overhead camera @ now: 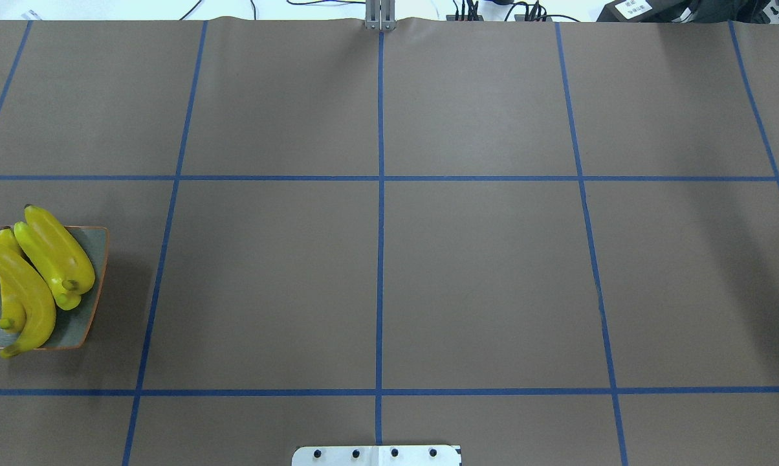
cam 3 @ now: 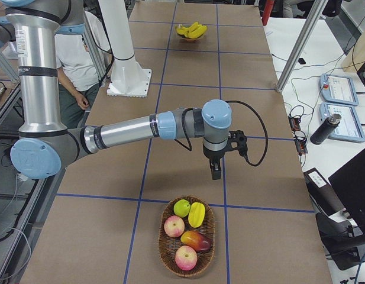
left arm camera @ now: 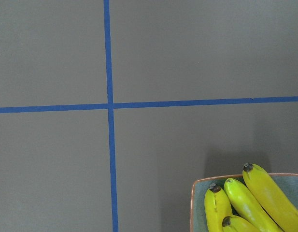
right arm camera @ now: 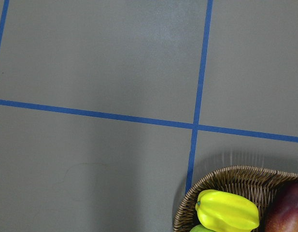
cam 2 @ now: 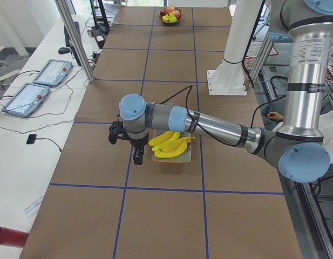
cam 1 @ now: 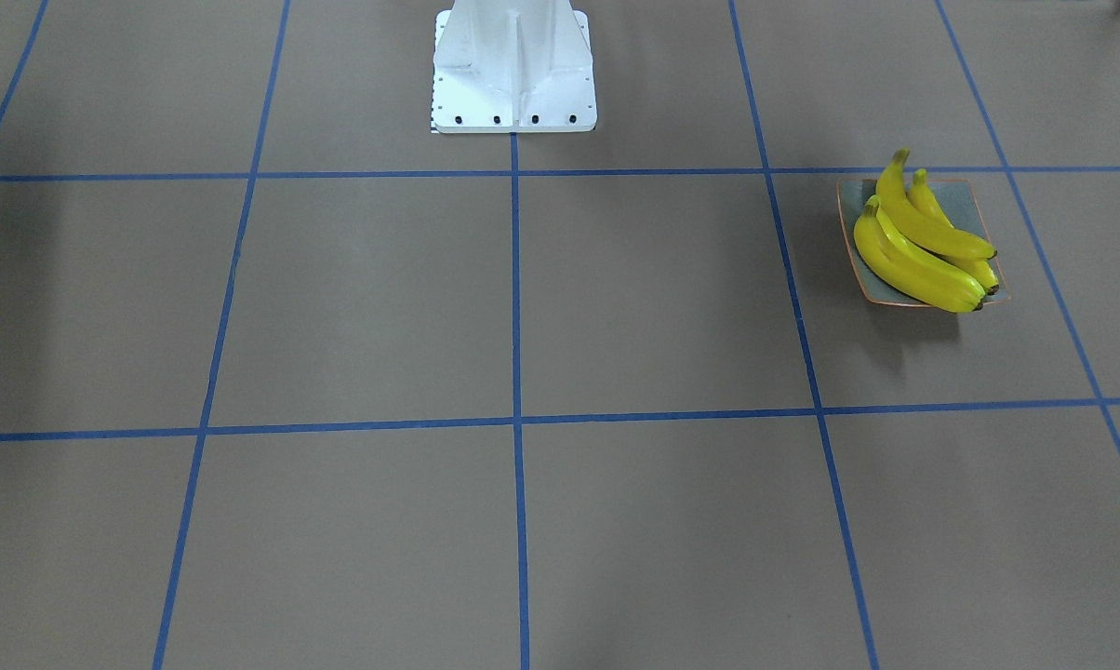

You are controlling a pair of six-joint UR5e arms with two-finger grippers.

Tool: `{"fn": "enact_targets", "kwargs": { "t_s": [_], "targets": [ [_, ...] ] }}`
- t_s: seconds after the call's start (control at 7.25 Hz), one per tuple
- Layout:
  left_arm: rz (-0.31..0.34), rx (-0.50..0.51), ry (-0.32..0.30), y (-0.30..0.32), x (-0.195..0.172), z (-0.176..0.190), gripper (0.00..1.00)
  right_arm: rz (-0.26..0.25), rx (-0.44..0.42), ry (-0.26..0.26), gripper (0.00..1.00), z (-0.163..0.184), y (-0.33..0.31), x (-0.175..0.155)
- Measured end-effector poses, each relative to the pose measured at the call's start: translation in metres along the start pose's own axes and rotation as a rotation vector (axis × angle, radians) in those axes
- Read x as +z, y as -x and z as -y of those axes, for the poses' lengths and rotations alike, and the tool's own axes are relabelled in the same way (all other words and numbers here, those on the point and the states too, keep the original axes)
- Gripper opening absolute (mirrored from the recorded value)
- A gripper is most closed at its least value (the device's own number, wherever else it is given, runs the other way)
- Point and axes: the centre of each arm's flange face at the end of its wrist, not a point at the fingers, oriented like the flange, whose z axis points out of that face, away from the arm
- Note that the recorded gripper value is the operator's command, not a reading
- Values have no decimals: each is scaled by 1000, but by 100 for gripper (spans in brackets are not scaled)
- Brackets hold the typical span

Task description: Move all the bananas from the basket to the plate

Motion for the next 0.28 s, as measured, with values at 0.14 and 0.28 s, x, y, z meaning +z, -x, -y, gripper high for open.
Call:
{"fn": "enact_targets", "kwargs": {
  "t_s": [0.14, 0.28],
  "targets": [
    [0, 1, -1, 0, 0, 0, 100, 0, -1, -1, 100, 0, 0, 0],
    [0, 5, -5, 0, 0, 1, 100, 0, -3, -2, 100, 0, 1, -1]
  ]
}}
